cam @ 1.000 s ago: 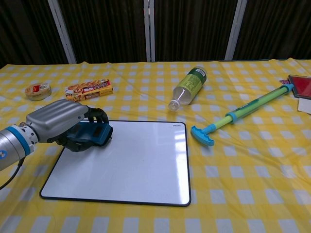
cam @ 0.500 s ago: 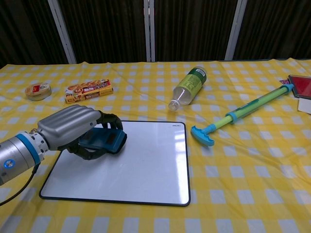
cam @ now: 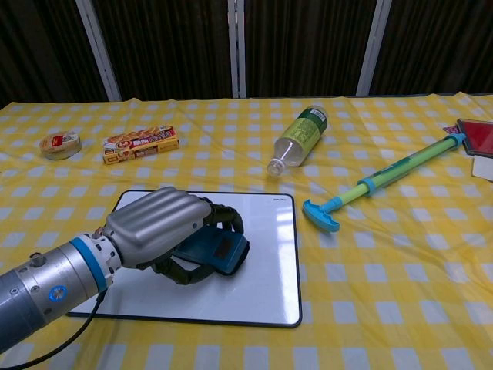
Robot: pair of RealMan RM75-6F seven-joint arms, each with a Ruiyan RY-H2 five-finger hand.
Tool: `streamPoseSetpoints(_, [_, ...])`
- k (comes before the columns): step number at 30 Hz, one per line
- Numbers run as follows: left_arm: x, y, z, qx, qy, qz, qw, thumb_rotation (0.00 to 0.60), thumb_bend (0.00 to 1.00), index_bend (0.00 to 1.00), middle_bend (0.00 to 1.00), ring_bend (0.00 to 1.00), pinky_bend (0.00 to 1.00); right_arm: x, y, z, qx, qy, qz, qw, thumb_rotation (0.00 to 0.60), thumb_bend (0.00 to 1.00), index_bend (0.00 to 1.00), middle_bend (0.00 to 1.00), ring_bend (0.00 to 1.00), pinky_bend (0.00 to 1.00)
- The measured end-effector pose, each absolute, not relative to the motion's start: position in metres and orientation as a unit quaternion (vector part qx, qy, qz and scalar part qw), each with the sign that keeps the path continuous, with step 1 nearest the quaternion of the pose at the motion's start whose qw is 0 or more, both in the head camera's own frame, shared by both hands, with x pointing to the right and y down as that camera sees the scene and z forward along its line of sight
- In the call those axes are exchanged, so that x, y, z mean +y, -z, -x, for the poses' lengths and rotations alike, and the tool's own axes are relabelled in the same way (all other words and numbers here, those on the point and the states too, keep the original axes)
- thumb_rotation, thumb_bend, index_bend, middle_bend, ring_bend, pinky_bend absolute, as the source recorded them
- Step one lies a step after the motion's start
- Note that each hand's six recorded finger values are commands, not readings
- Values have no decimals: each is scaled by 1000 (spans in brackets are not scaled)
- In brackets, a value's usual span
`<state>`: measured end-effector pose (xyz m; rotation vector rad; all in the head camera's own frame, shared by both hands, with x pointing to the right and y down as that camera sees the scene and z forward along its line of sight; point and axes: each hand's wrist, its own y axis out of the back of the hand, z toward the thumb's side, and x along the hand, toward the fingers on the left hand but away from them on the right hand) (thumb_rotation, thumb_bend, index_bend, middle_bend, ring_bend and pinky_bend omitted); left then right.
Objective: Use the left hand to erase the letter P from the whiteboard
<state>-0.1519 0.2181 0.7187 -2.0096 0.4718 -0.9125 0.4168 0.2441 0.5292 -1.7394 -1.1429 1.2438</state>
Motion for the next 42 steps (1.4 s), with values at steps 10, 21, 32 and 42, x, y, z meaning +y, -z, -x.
streamPoseSetpoints(10, [193, -736, 188, 194, 415, 773, 439, 600, 761, 818, 623, 555, 660, 244, -532, -415, -437, -483, 672, 351, 600, 55, 3, 0, 0, 0])
streamPoseSetpoints(21, [162, -751, 226, 220, 460, 744, 431, 600, 762, 818, 624, 555, 659, 242, -533, -417, -440, -485, 671, 347, 600, 55, 2, 0, 0, 0])
streamPoseSetpoints(32, [185, -753, 175, 222, 415, 787, 400, 600, 762, 817, 624, 554, 659, 240, -535, -421, -442, -488, 671, 342, 600, 56, 2, 0, 0, 0])
streamPoseSetpoints(42, [198, -739, 134, 248, 360, 820, 369, 600, 762, 817, 623, 555, 660, 240, -537, -422, -441, -490, 670, 342, 600, 56, 2, 0, 0, 0])
